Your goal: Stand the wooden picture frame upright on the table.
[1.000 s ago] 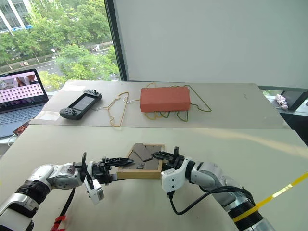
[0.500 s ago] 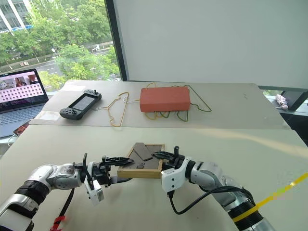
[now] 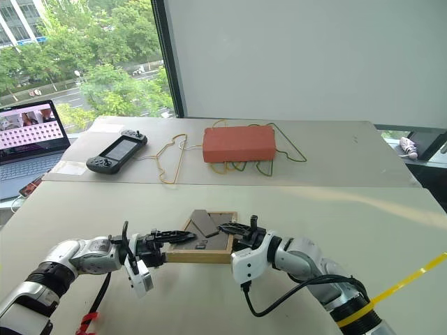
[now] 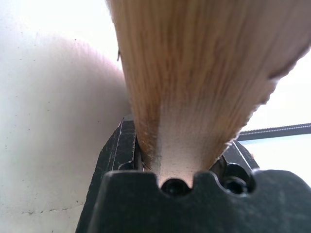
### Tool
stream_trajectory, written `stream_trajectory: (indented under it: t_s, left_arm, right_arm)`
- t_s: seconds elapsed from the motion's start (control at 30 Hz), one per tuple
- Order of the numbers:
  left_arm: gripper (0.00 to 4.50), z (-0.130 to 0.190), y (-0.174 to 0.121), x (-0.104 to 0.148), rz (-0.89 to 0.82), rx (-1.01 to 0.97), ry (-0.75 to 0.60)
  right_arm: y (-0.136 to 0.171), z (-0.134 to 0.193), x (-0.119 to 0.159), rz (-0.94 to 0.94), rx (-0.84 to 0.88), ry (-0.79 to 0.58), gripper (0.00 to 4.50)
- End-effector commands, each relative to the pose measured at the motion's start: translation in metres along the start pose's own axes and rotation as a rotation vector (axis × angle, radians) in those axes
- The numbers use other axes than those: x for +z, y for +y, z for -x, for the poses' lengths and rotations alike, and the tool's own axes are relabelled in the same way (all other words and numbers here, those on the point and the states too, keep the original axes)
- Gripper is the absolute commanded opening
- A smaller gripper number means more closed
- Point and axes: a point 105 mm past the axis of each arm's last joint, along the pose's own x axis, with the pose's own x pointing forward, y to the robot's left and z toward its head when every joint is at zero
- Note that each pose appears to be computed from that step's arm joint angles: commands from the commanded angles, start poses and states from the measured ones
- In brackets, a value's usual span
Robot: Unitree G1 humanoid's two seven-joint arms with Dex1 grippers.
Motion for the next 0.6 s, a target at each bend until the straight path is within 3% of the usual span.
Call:
stream_trajectory:
  t_s: [0.03,0.37,0.4,0.6]
  left_arm:
    - [1.23,-0.002,0.003,0.003,-0.007,0.01,-0.018]
    - [1.23,-0.004,0.005,0.0,-0.01,0.014,-0.003]
    - [1.23,-0.004,0.005,0.0,-0.009,0.016,-0.001]
    - [1.23,-0.005,0.004,0.0,-0.007,0.015,0.004]
  right_arm:
    - [-0.008,0.0,0.009,0.001,-0.034,-0.029,1.27]
    - [-0.002,0.003,0.005,-0.043,-0.023,0.006,1.27]
    - [-0.002,0.004,0.003,-0.054,-0.026,0.015,2.24]
    - [0.008,0.017,-0.019,-0.029,0.05,0.094,4.1]
